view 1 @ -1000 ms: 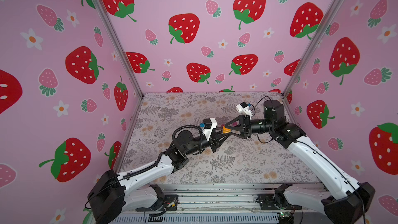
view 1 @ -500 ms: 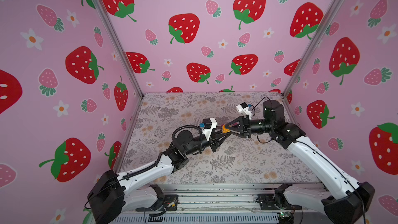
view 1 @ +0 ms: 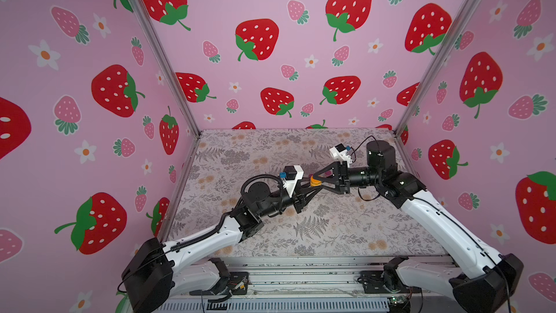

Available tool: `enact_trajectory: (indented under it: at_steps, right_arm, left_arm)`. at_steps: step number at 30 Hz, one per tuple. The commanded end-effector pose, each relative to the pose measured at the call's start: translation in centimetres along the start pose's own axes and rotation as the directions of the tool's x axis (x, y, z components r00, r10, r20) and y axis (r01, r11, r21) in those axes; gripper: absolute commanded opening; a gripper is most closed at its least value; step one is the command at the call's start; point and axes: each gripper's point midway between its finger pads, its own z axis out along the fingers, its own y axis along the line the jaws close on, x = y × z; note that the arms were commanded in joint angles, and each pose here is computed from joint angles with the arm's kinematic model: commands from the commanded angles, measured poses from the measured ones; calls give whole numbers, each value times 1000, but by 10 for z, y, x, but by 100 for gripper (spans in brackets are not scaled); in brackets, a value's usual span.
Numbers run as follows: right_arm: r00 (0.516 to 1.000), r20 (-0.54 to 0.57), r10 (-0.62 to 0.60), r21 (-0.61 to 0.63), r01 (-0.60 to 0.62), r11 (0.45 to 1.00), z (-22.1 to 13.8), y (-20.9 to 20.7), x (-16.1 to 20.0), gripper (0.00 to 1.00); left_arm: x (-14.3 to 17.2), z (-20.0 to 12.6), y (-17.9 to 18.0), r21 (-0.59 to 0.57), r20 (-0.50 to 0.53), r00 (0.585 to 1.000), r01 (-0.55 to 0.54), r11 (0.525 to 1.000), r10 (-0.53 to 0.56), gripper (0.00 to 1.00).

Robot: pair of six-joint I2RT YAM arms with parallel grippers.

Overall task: Close the paint jar lid
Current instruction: Screw the lid onto the paint jar.

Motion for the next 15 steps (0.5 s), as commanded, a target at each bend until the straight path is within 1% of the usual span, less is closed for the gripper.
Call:
enact_trajectory:
  at_steps: [1, 4, 6, 9, 12, 14, 15]
  right_arm:
    - [995, 10, -100, 12, 100, 995, -12, 15, 7, 74]
    - [986, 5, -167, 112, 166, 980, -23, 7, 9, 79]
    - [968, -16, -249, 181, 247, 952, -30, 2, 12, 80]
    - [920, -84, -383, 315, 389, 866, -42, -18, 16, 80]
    - [842, -177, -510, 332, 539, 774, -45, -27, 20, 76]
    - [771, -202, -605, 306, 636, 708, -45, -22, 20, 76]
    - [739, -195, -645, 298, 671, 679, -45, -18, 19, 77]
  left_arm:
    - [-23, -1, -6, 20, 35, 999, -13, 1000, 12, 0]
    - [-23, -5, -7, 44, 20, 1000, 4, 999, -5, 0]
    - [-24, -7, -9, 72, 8, 1000, 18, 997, -19, 0]
    - [-26, -10, -13, 112, -5, 999, 34, 993, -34, 0]
    - [-26, -11, -17, 150, -21, 998, 56, 987, -53, 0]
    - [-24, -11, -18, 162, -33, 998, 64, 985, -59, 0]
    - [-24, -10, -19, 167, -36, 998, 65, 984, -60, 0]
